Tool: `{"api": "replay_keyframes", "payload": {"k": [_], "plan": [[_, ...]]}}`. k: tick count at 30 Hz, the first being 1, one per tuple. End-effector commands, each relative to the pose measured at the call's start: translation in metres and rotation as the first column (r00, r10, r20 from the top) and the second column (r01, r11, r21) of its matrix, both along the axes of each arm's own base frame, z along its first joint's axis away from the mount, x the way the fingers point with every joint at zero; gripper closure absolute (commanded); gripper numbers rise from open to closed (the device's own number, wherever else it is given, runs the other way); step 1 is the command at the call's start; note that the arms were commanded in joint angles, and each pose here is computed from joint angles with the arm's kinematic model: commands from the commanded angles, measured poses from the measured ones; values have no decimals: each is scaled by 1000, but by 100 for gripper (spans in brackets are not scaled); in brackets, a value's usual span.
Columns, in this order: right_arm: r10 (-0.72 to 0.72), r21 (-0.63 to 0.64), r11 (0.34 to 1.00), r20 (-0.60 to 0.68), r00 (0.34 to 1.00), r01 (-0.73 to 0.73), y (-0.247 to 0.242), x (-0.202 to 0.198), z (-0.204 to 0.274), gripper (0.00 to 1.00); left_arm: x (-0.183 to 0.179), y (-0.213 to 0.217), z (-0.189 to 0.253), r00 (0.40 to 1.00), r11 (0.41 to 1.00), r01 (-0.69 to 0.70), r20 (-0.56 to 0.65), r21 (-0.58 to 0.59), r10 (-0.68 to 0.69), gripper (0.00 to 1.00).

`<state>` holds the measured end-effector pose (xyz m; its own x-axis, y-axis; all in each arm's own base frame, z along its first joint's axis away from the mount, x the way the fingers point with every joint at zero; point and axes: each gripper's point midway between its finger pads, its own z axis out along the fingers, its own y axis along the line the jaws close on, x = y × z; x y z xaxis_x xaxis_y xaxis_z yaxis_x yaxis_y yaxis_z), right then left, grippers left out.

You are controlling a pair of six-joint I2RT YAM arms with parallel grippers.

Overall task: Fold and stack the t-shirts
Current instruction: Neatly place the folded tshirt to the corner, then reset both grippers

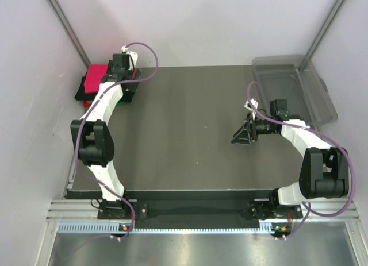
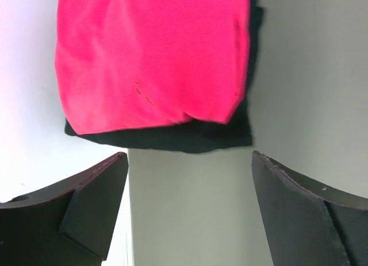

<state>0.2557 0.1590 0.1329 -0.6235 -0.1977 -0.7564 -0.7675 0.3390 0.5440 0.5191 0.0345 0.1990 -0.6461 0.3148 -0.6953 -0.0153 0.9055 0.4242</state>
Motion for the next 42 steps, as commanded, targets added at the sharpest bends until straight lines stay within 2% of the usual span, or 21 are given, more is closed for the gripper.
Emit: {"api": "replay_keyframes", "payload": {"k": [1,4,10,13,14,15,19,23,25,26,27,29,31,32,33,34,35,38,40,41,42], "plan": [[24,40,999,99,995,-28,0,7,20,44,-7,-19,55,984,996,84,163,-37,-77,6],[26,41,999,103,994,-30,1,7,20,44,-4,-6,51,983,998,59,173,11,-60,7],[32,40,999,122,992,-37,0,5,23,44,16,37,19,986,997,-6,165,-83,19,17],[41,43,998,130,991,-47,0,4,24,44,31,52,-2,982,992,-52,173,-113,71,26],[45,46,998,130,991,-51,1,3,24,44,35,57,-5,980,992,-66,178,-111,85,33],[48,47,997,125,991,-54,1,2,24,44,42,63,0,971,991,-88,212,-105,109,35],[62,50,996,117,991,-69,1,1,22,44,52,81,-14,959,984,-151,225,-99,170,38],[74,54,995,100,992,-79,1,0,19,44,43,96,-25,956,976,-198,201,-95,213,40],[78,60,995,94,993,-84,2,0,19,43,37,97,-14,953,976,-186,221,-114,207,40],[80,63,994,94,992,-86,2,-1,20,44,31,94,-18,959,979,-170,209,-113,190,39],[82,66,994,94,992,-89,3,-1,20,43,25,90,5,954,984,-137,251,-114,162,35],[88,65,993,110,990,-96,3,-2,24,43,17,63,12,960,989,7,278,-145,34,30],[86,41,995,157,984,-93,1,-2,32,41,6,35,61,910,979,145,408,-140,-76,19],[83,24,996,175,981,-89,0,-1,34,36,-6,24,51,911,971,186,398,-153,-112,15],[78,1,997,204,976,-80,-3,0,37,30,-20,12,79,882,964,225,450,-143,-139,8],[68,-24,998,267,961,-63,-5,2,48,19,-27,-2,84,879,956,255,447,-146,-166,2],[43,-76,997,301,953,-21,-11,7,48,2,-38,-11,79,902,947,259,398,-190,-167,1],[-104,-138,974,431,897,180,-27,23,60,0,-58,-22,95,904,931,266,398,-248,-153,1],[-209,-117,946,496,843,304,-37,32,72,0,-73,-25,99,912,923,258,388,-285,-135,1],[-305,-134,896,507,806,423,-51,45,71,0,-79,-29,93,918,911,256,376,-324,-124,1],[-407,-100,857,471,783,506,-56,52,73,0,-91,-40,96,913,886,299,377,-354,-158,1]]}}
